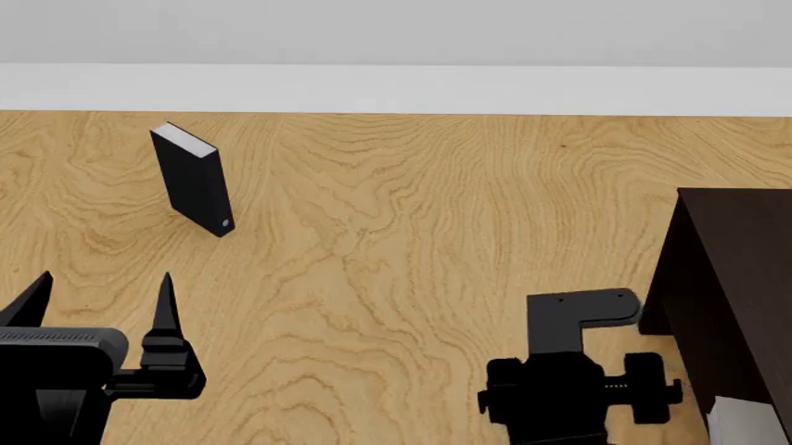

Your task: Pick up the book on the right and place it on the cabinet shelf.

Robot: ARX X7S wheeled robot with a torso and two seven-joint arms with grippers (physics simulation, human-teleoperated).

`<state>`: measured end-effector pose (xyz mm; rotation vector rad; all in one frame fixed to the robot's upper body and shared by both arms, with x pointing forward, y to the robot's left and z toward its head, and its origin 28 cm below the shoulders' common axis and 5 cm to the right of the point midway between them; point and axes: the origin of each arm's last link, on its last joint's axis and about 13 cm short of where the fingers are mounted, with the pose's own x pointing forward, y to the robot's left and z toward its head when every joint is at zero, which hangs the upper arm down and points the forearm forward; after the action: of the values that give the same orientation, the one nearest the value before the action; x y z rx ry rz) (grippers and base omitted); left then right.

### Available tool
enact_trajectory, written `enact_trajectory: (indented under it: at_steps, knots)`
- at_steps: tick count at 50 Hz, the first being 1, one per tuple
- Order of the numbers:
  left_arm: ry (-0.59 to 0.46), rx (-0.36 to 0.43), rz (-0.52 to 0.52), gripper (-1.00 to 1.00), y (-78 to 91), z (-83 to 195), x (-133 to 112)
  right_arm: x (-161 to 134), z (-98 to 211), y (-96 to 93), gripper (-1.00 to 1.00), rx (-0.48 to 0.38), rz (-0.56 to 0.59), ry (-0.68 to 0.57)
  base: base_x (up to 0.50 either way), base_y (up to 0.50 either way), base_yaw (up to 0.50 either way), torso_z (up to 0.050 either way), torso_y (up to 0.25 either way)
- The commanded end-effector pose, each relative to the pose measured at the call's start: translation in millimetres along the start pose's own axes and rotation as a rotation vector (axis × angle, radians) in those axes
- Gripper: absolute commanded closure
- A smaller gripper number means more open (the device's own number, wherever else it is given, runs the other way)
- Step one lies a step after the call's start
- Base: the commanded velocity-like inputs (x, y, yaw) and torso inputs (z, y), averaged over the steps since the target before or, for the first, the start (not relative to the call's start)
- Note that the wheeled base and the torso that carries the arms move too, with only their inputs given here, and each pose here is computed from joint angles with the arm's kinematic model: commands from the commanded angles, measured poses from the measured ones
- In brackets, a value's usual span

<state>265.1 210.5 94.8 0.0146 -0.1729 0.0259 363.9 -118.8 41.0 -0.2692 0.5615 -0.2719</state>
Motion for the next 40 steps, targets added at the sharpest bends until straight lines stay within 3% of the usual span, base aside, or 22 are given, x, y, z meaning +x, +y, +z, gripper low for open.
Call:
enact_trajectory:
  at_steps: [1, 12, 40]
  knots:
    - [0.003, -0.001, -0.003, -1.0, -0.4, -2, 0, -12, 7, 2.4, -1.0, 0.056, 0.03, -0.062, 0.0, 0.0, 0.0, 0.0, 0.0]
    - [0.003, -0.013, -0.008, -1.0, -1.7, -1, 1, -37, 23, 0.2, -1.0, 0.096, 0.06, -0.156, 0.0, 0.0, 0.0, 0.0, 0.0]
    - [-0.042, -0.028, -0.006, -1.0, 1.1, 13, -3, -84, 40, -15.9, -1.0, 0.106, -0.004, -0.224, 0.0, 0.0, 0.0, 0.0, 0.0]
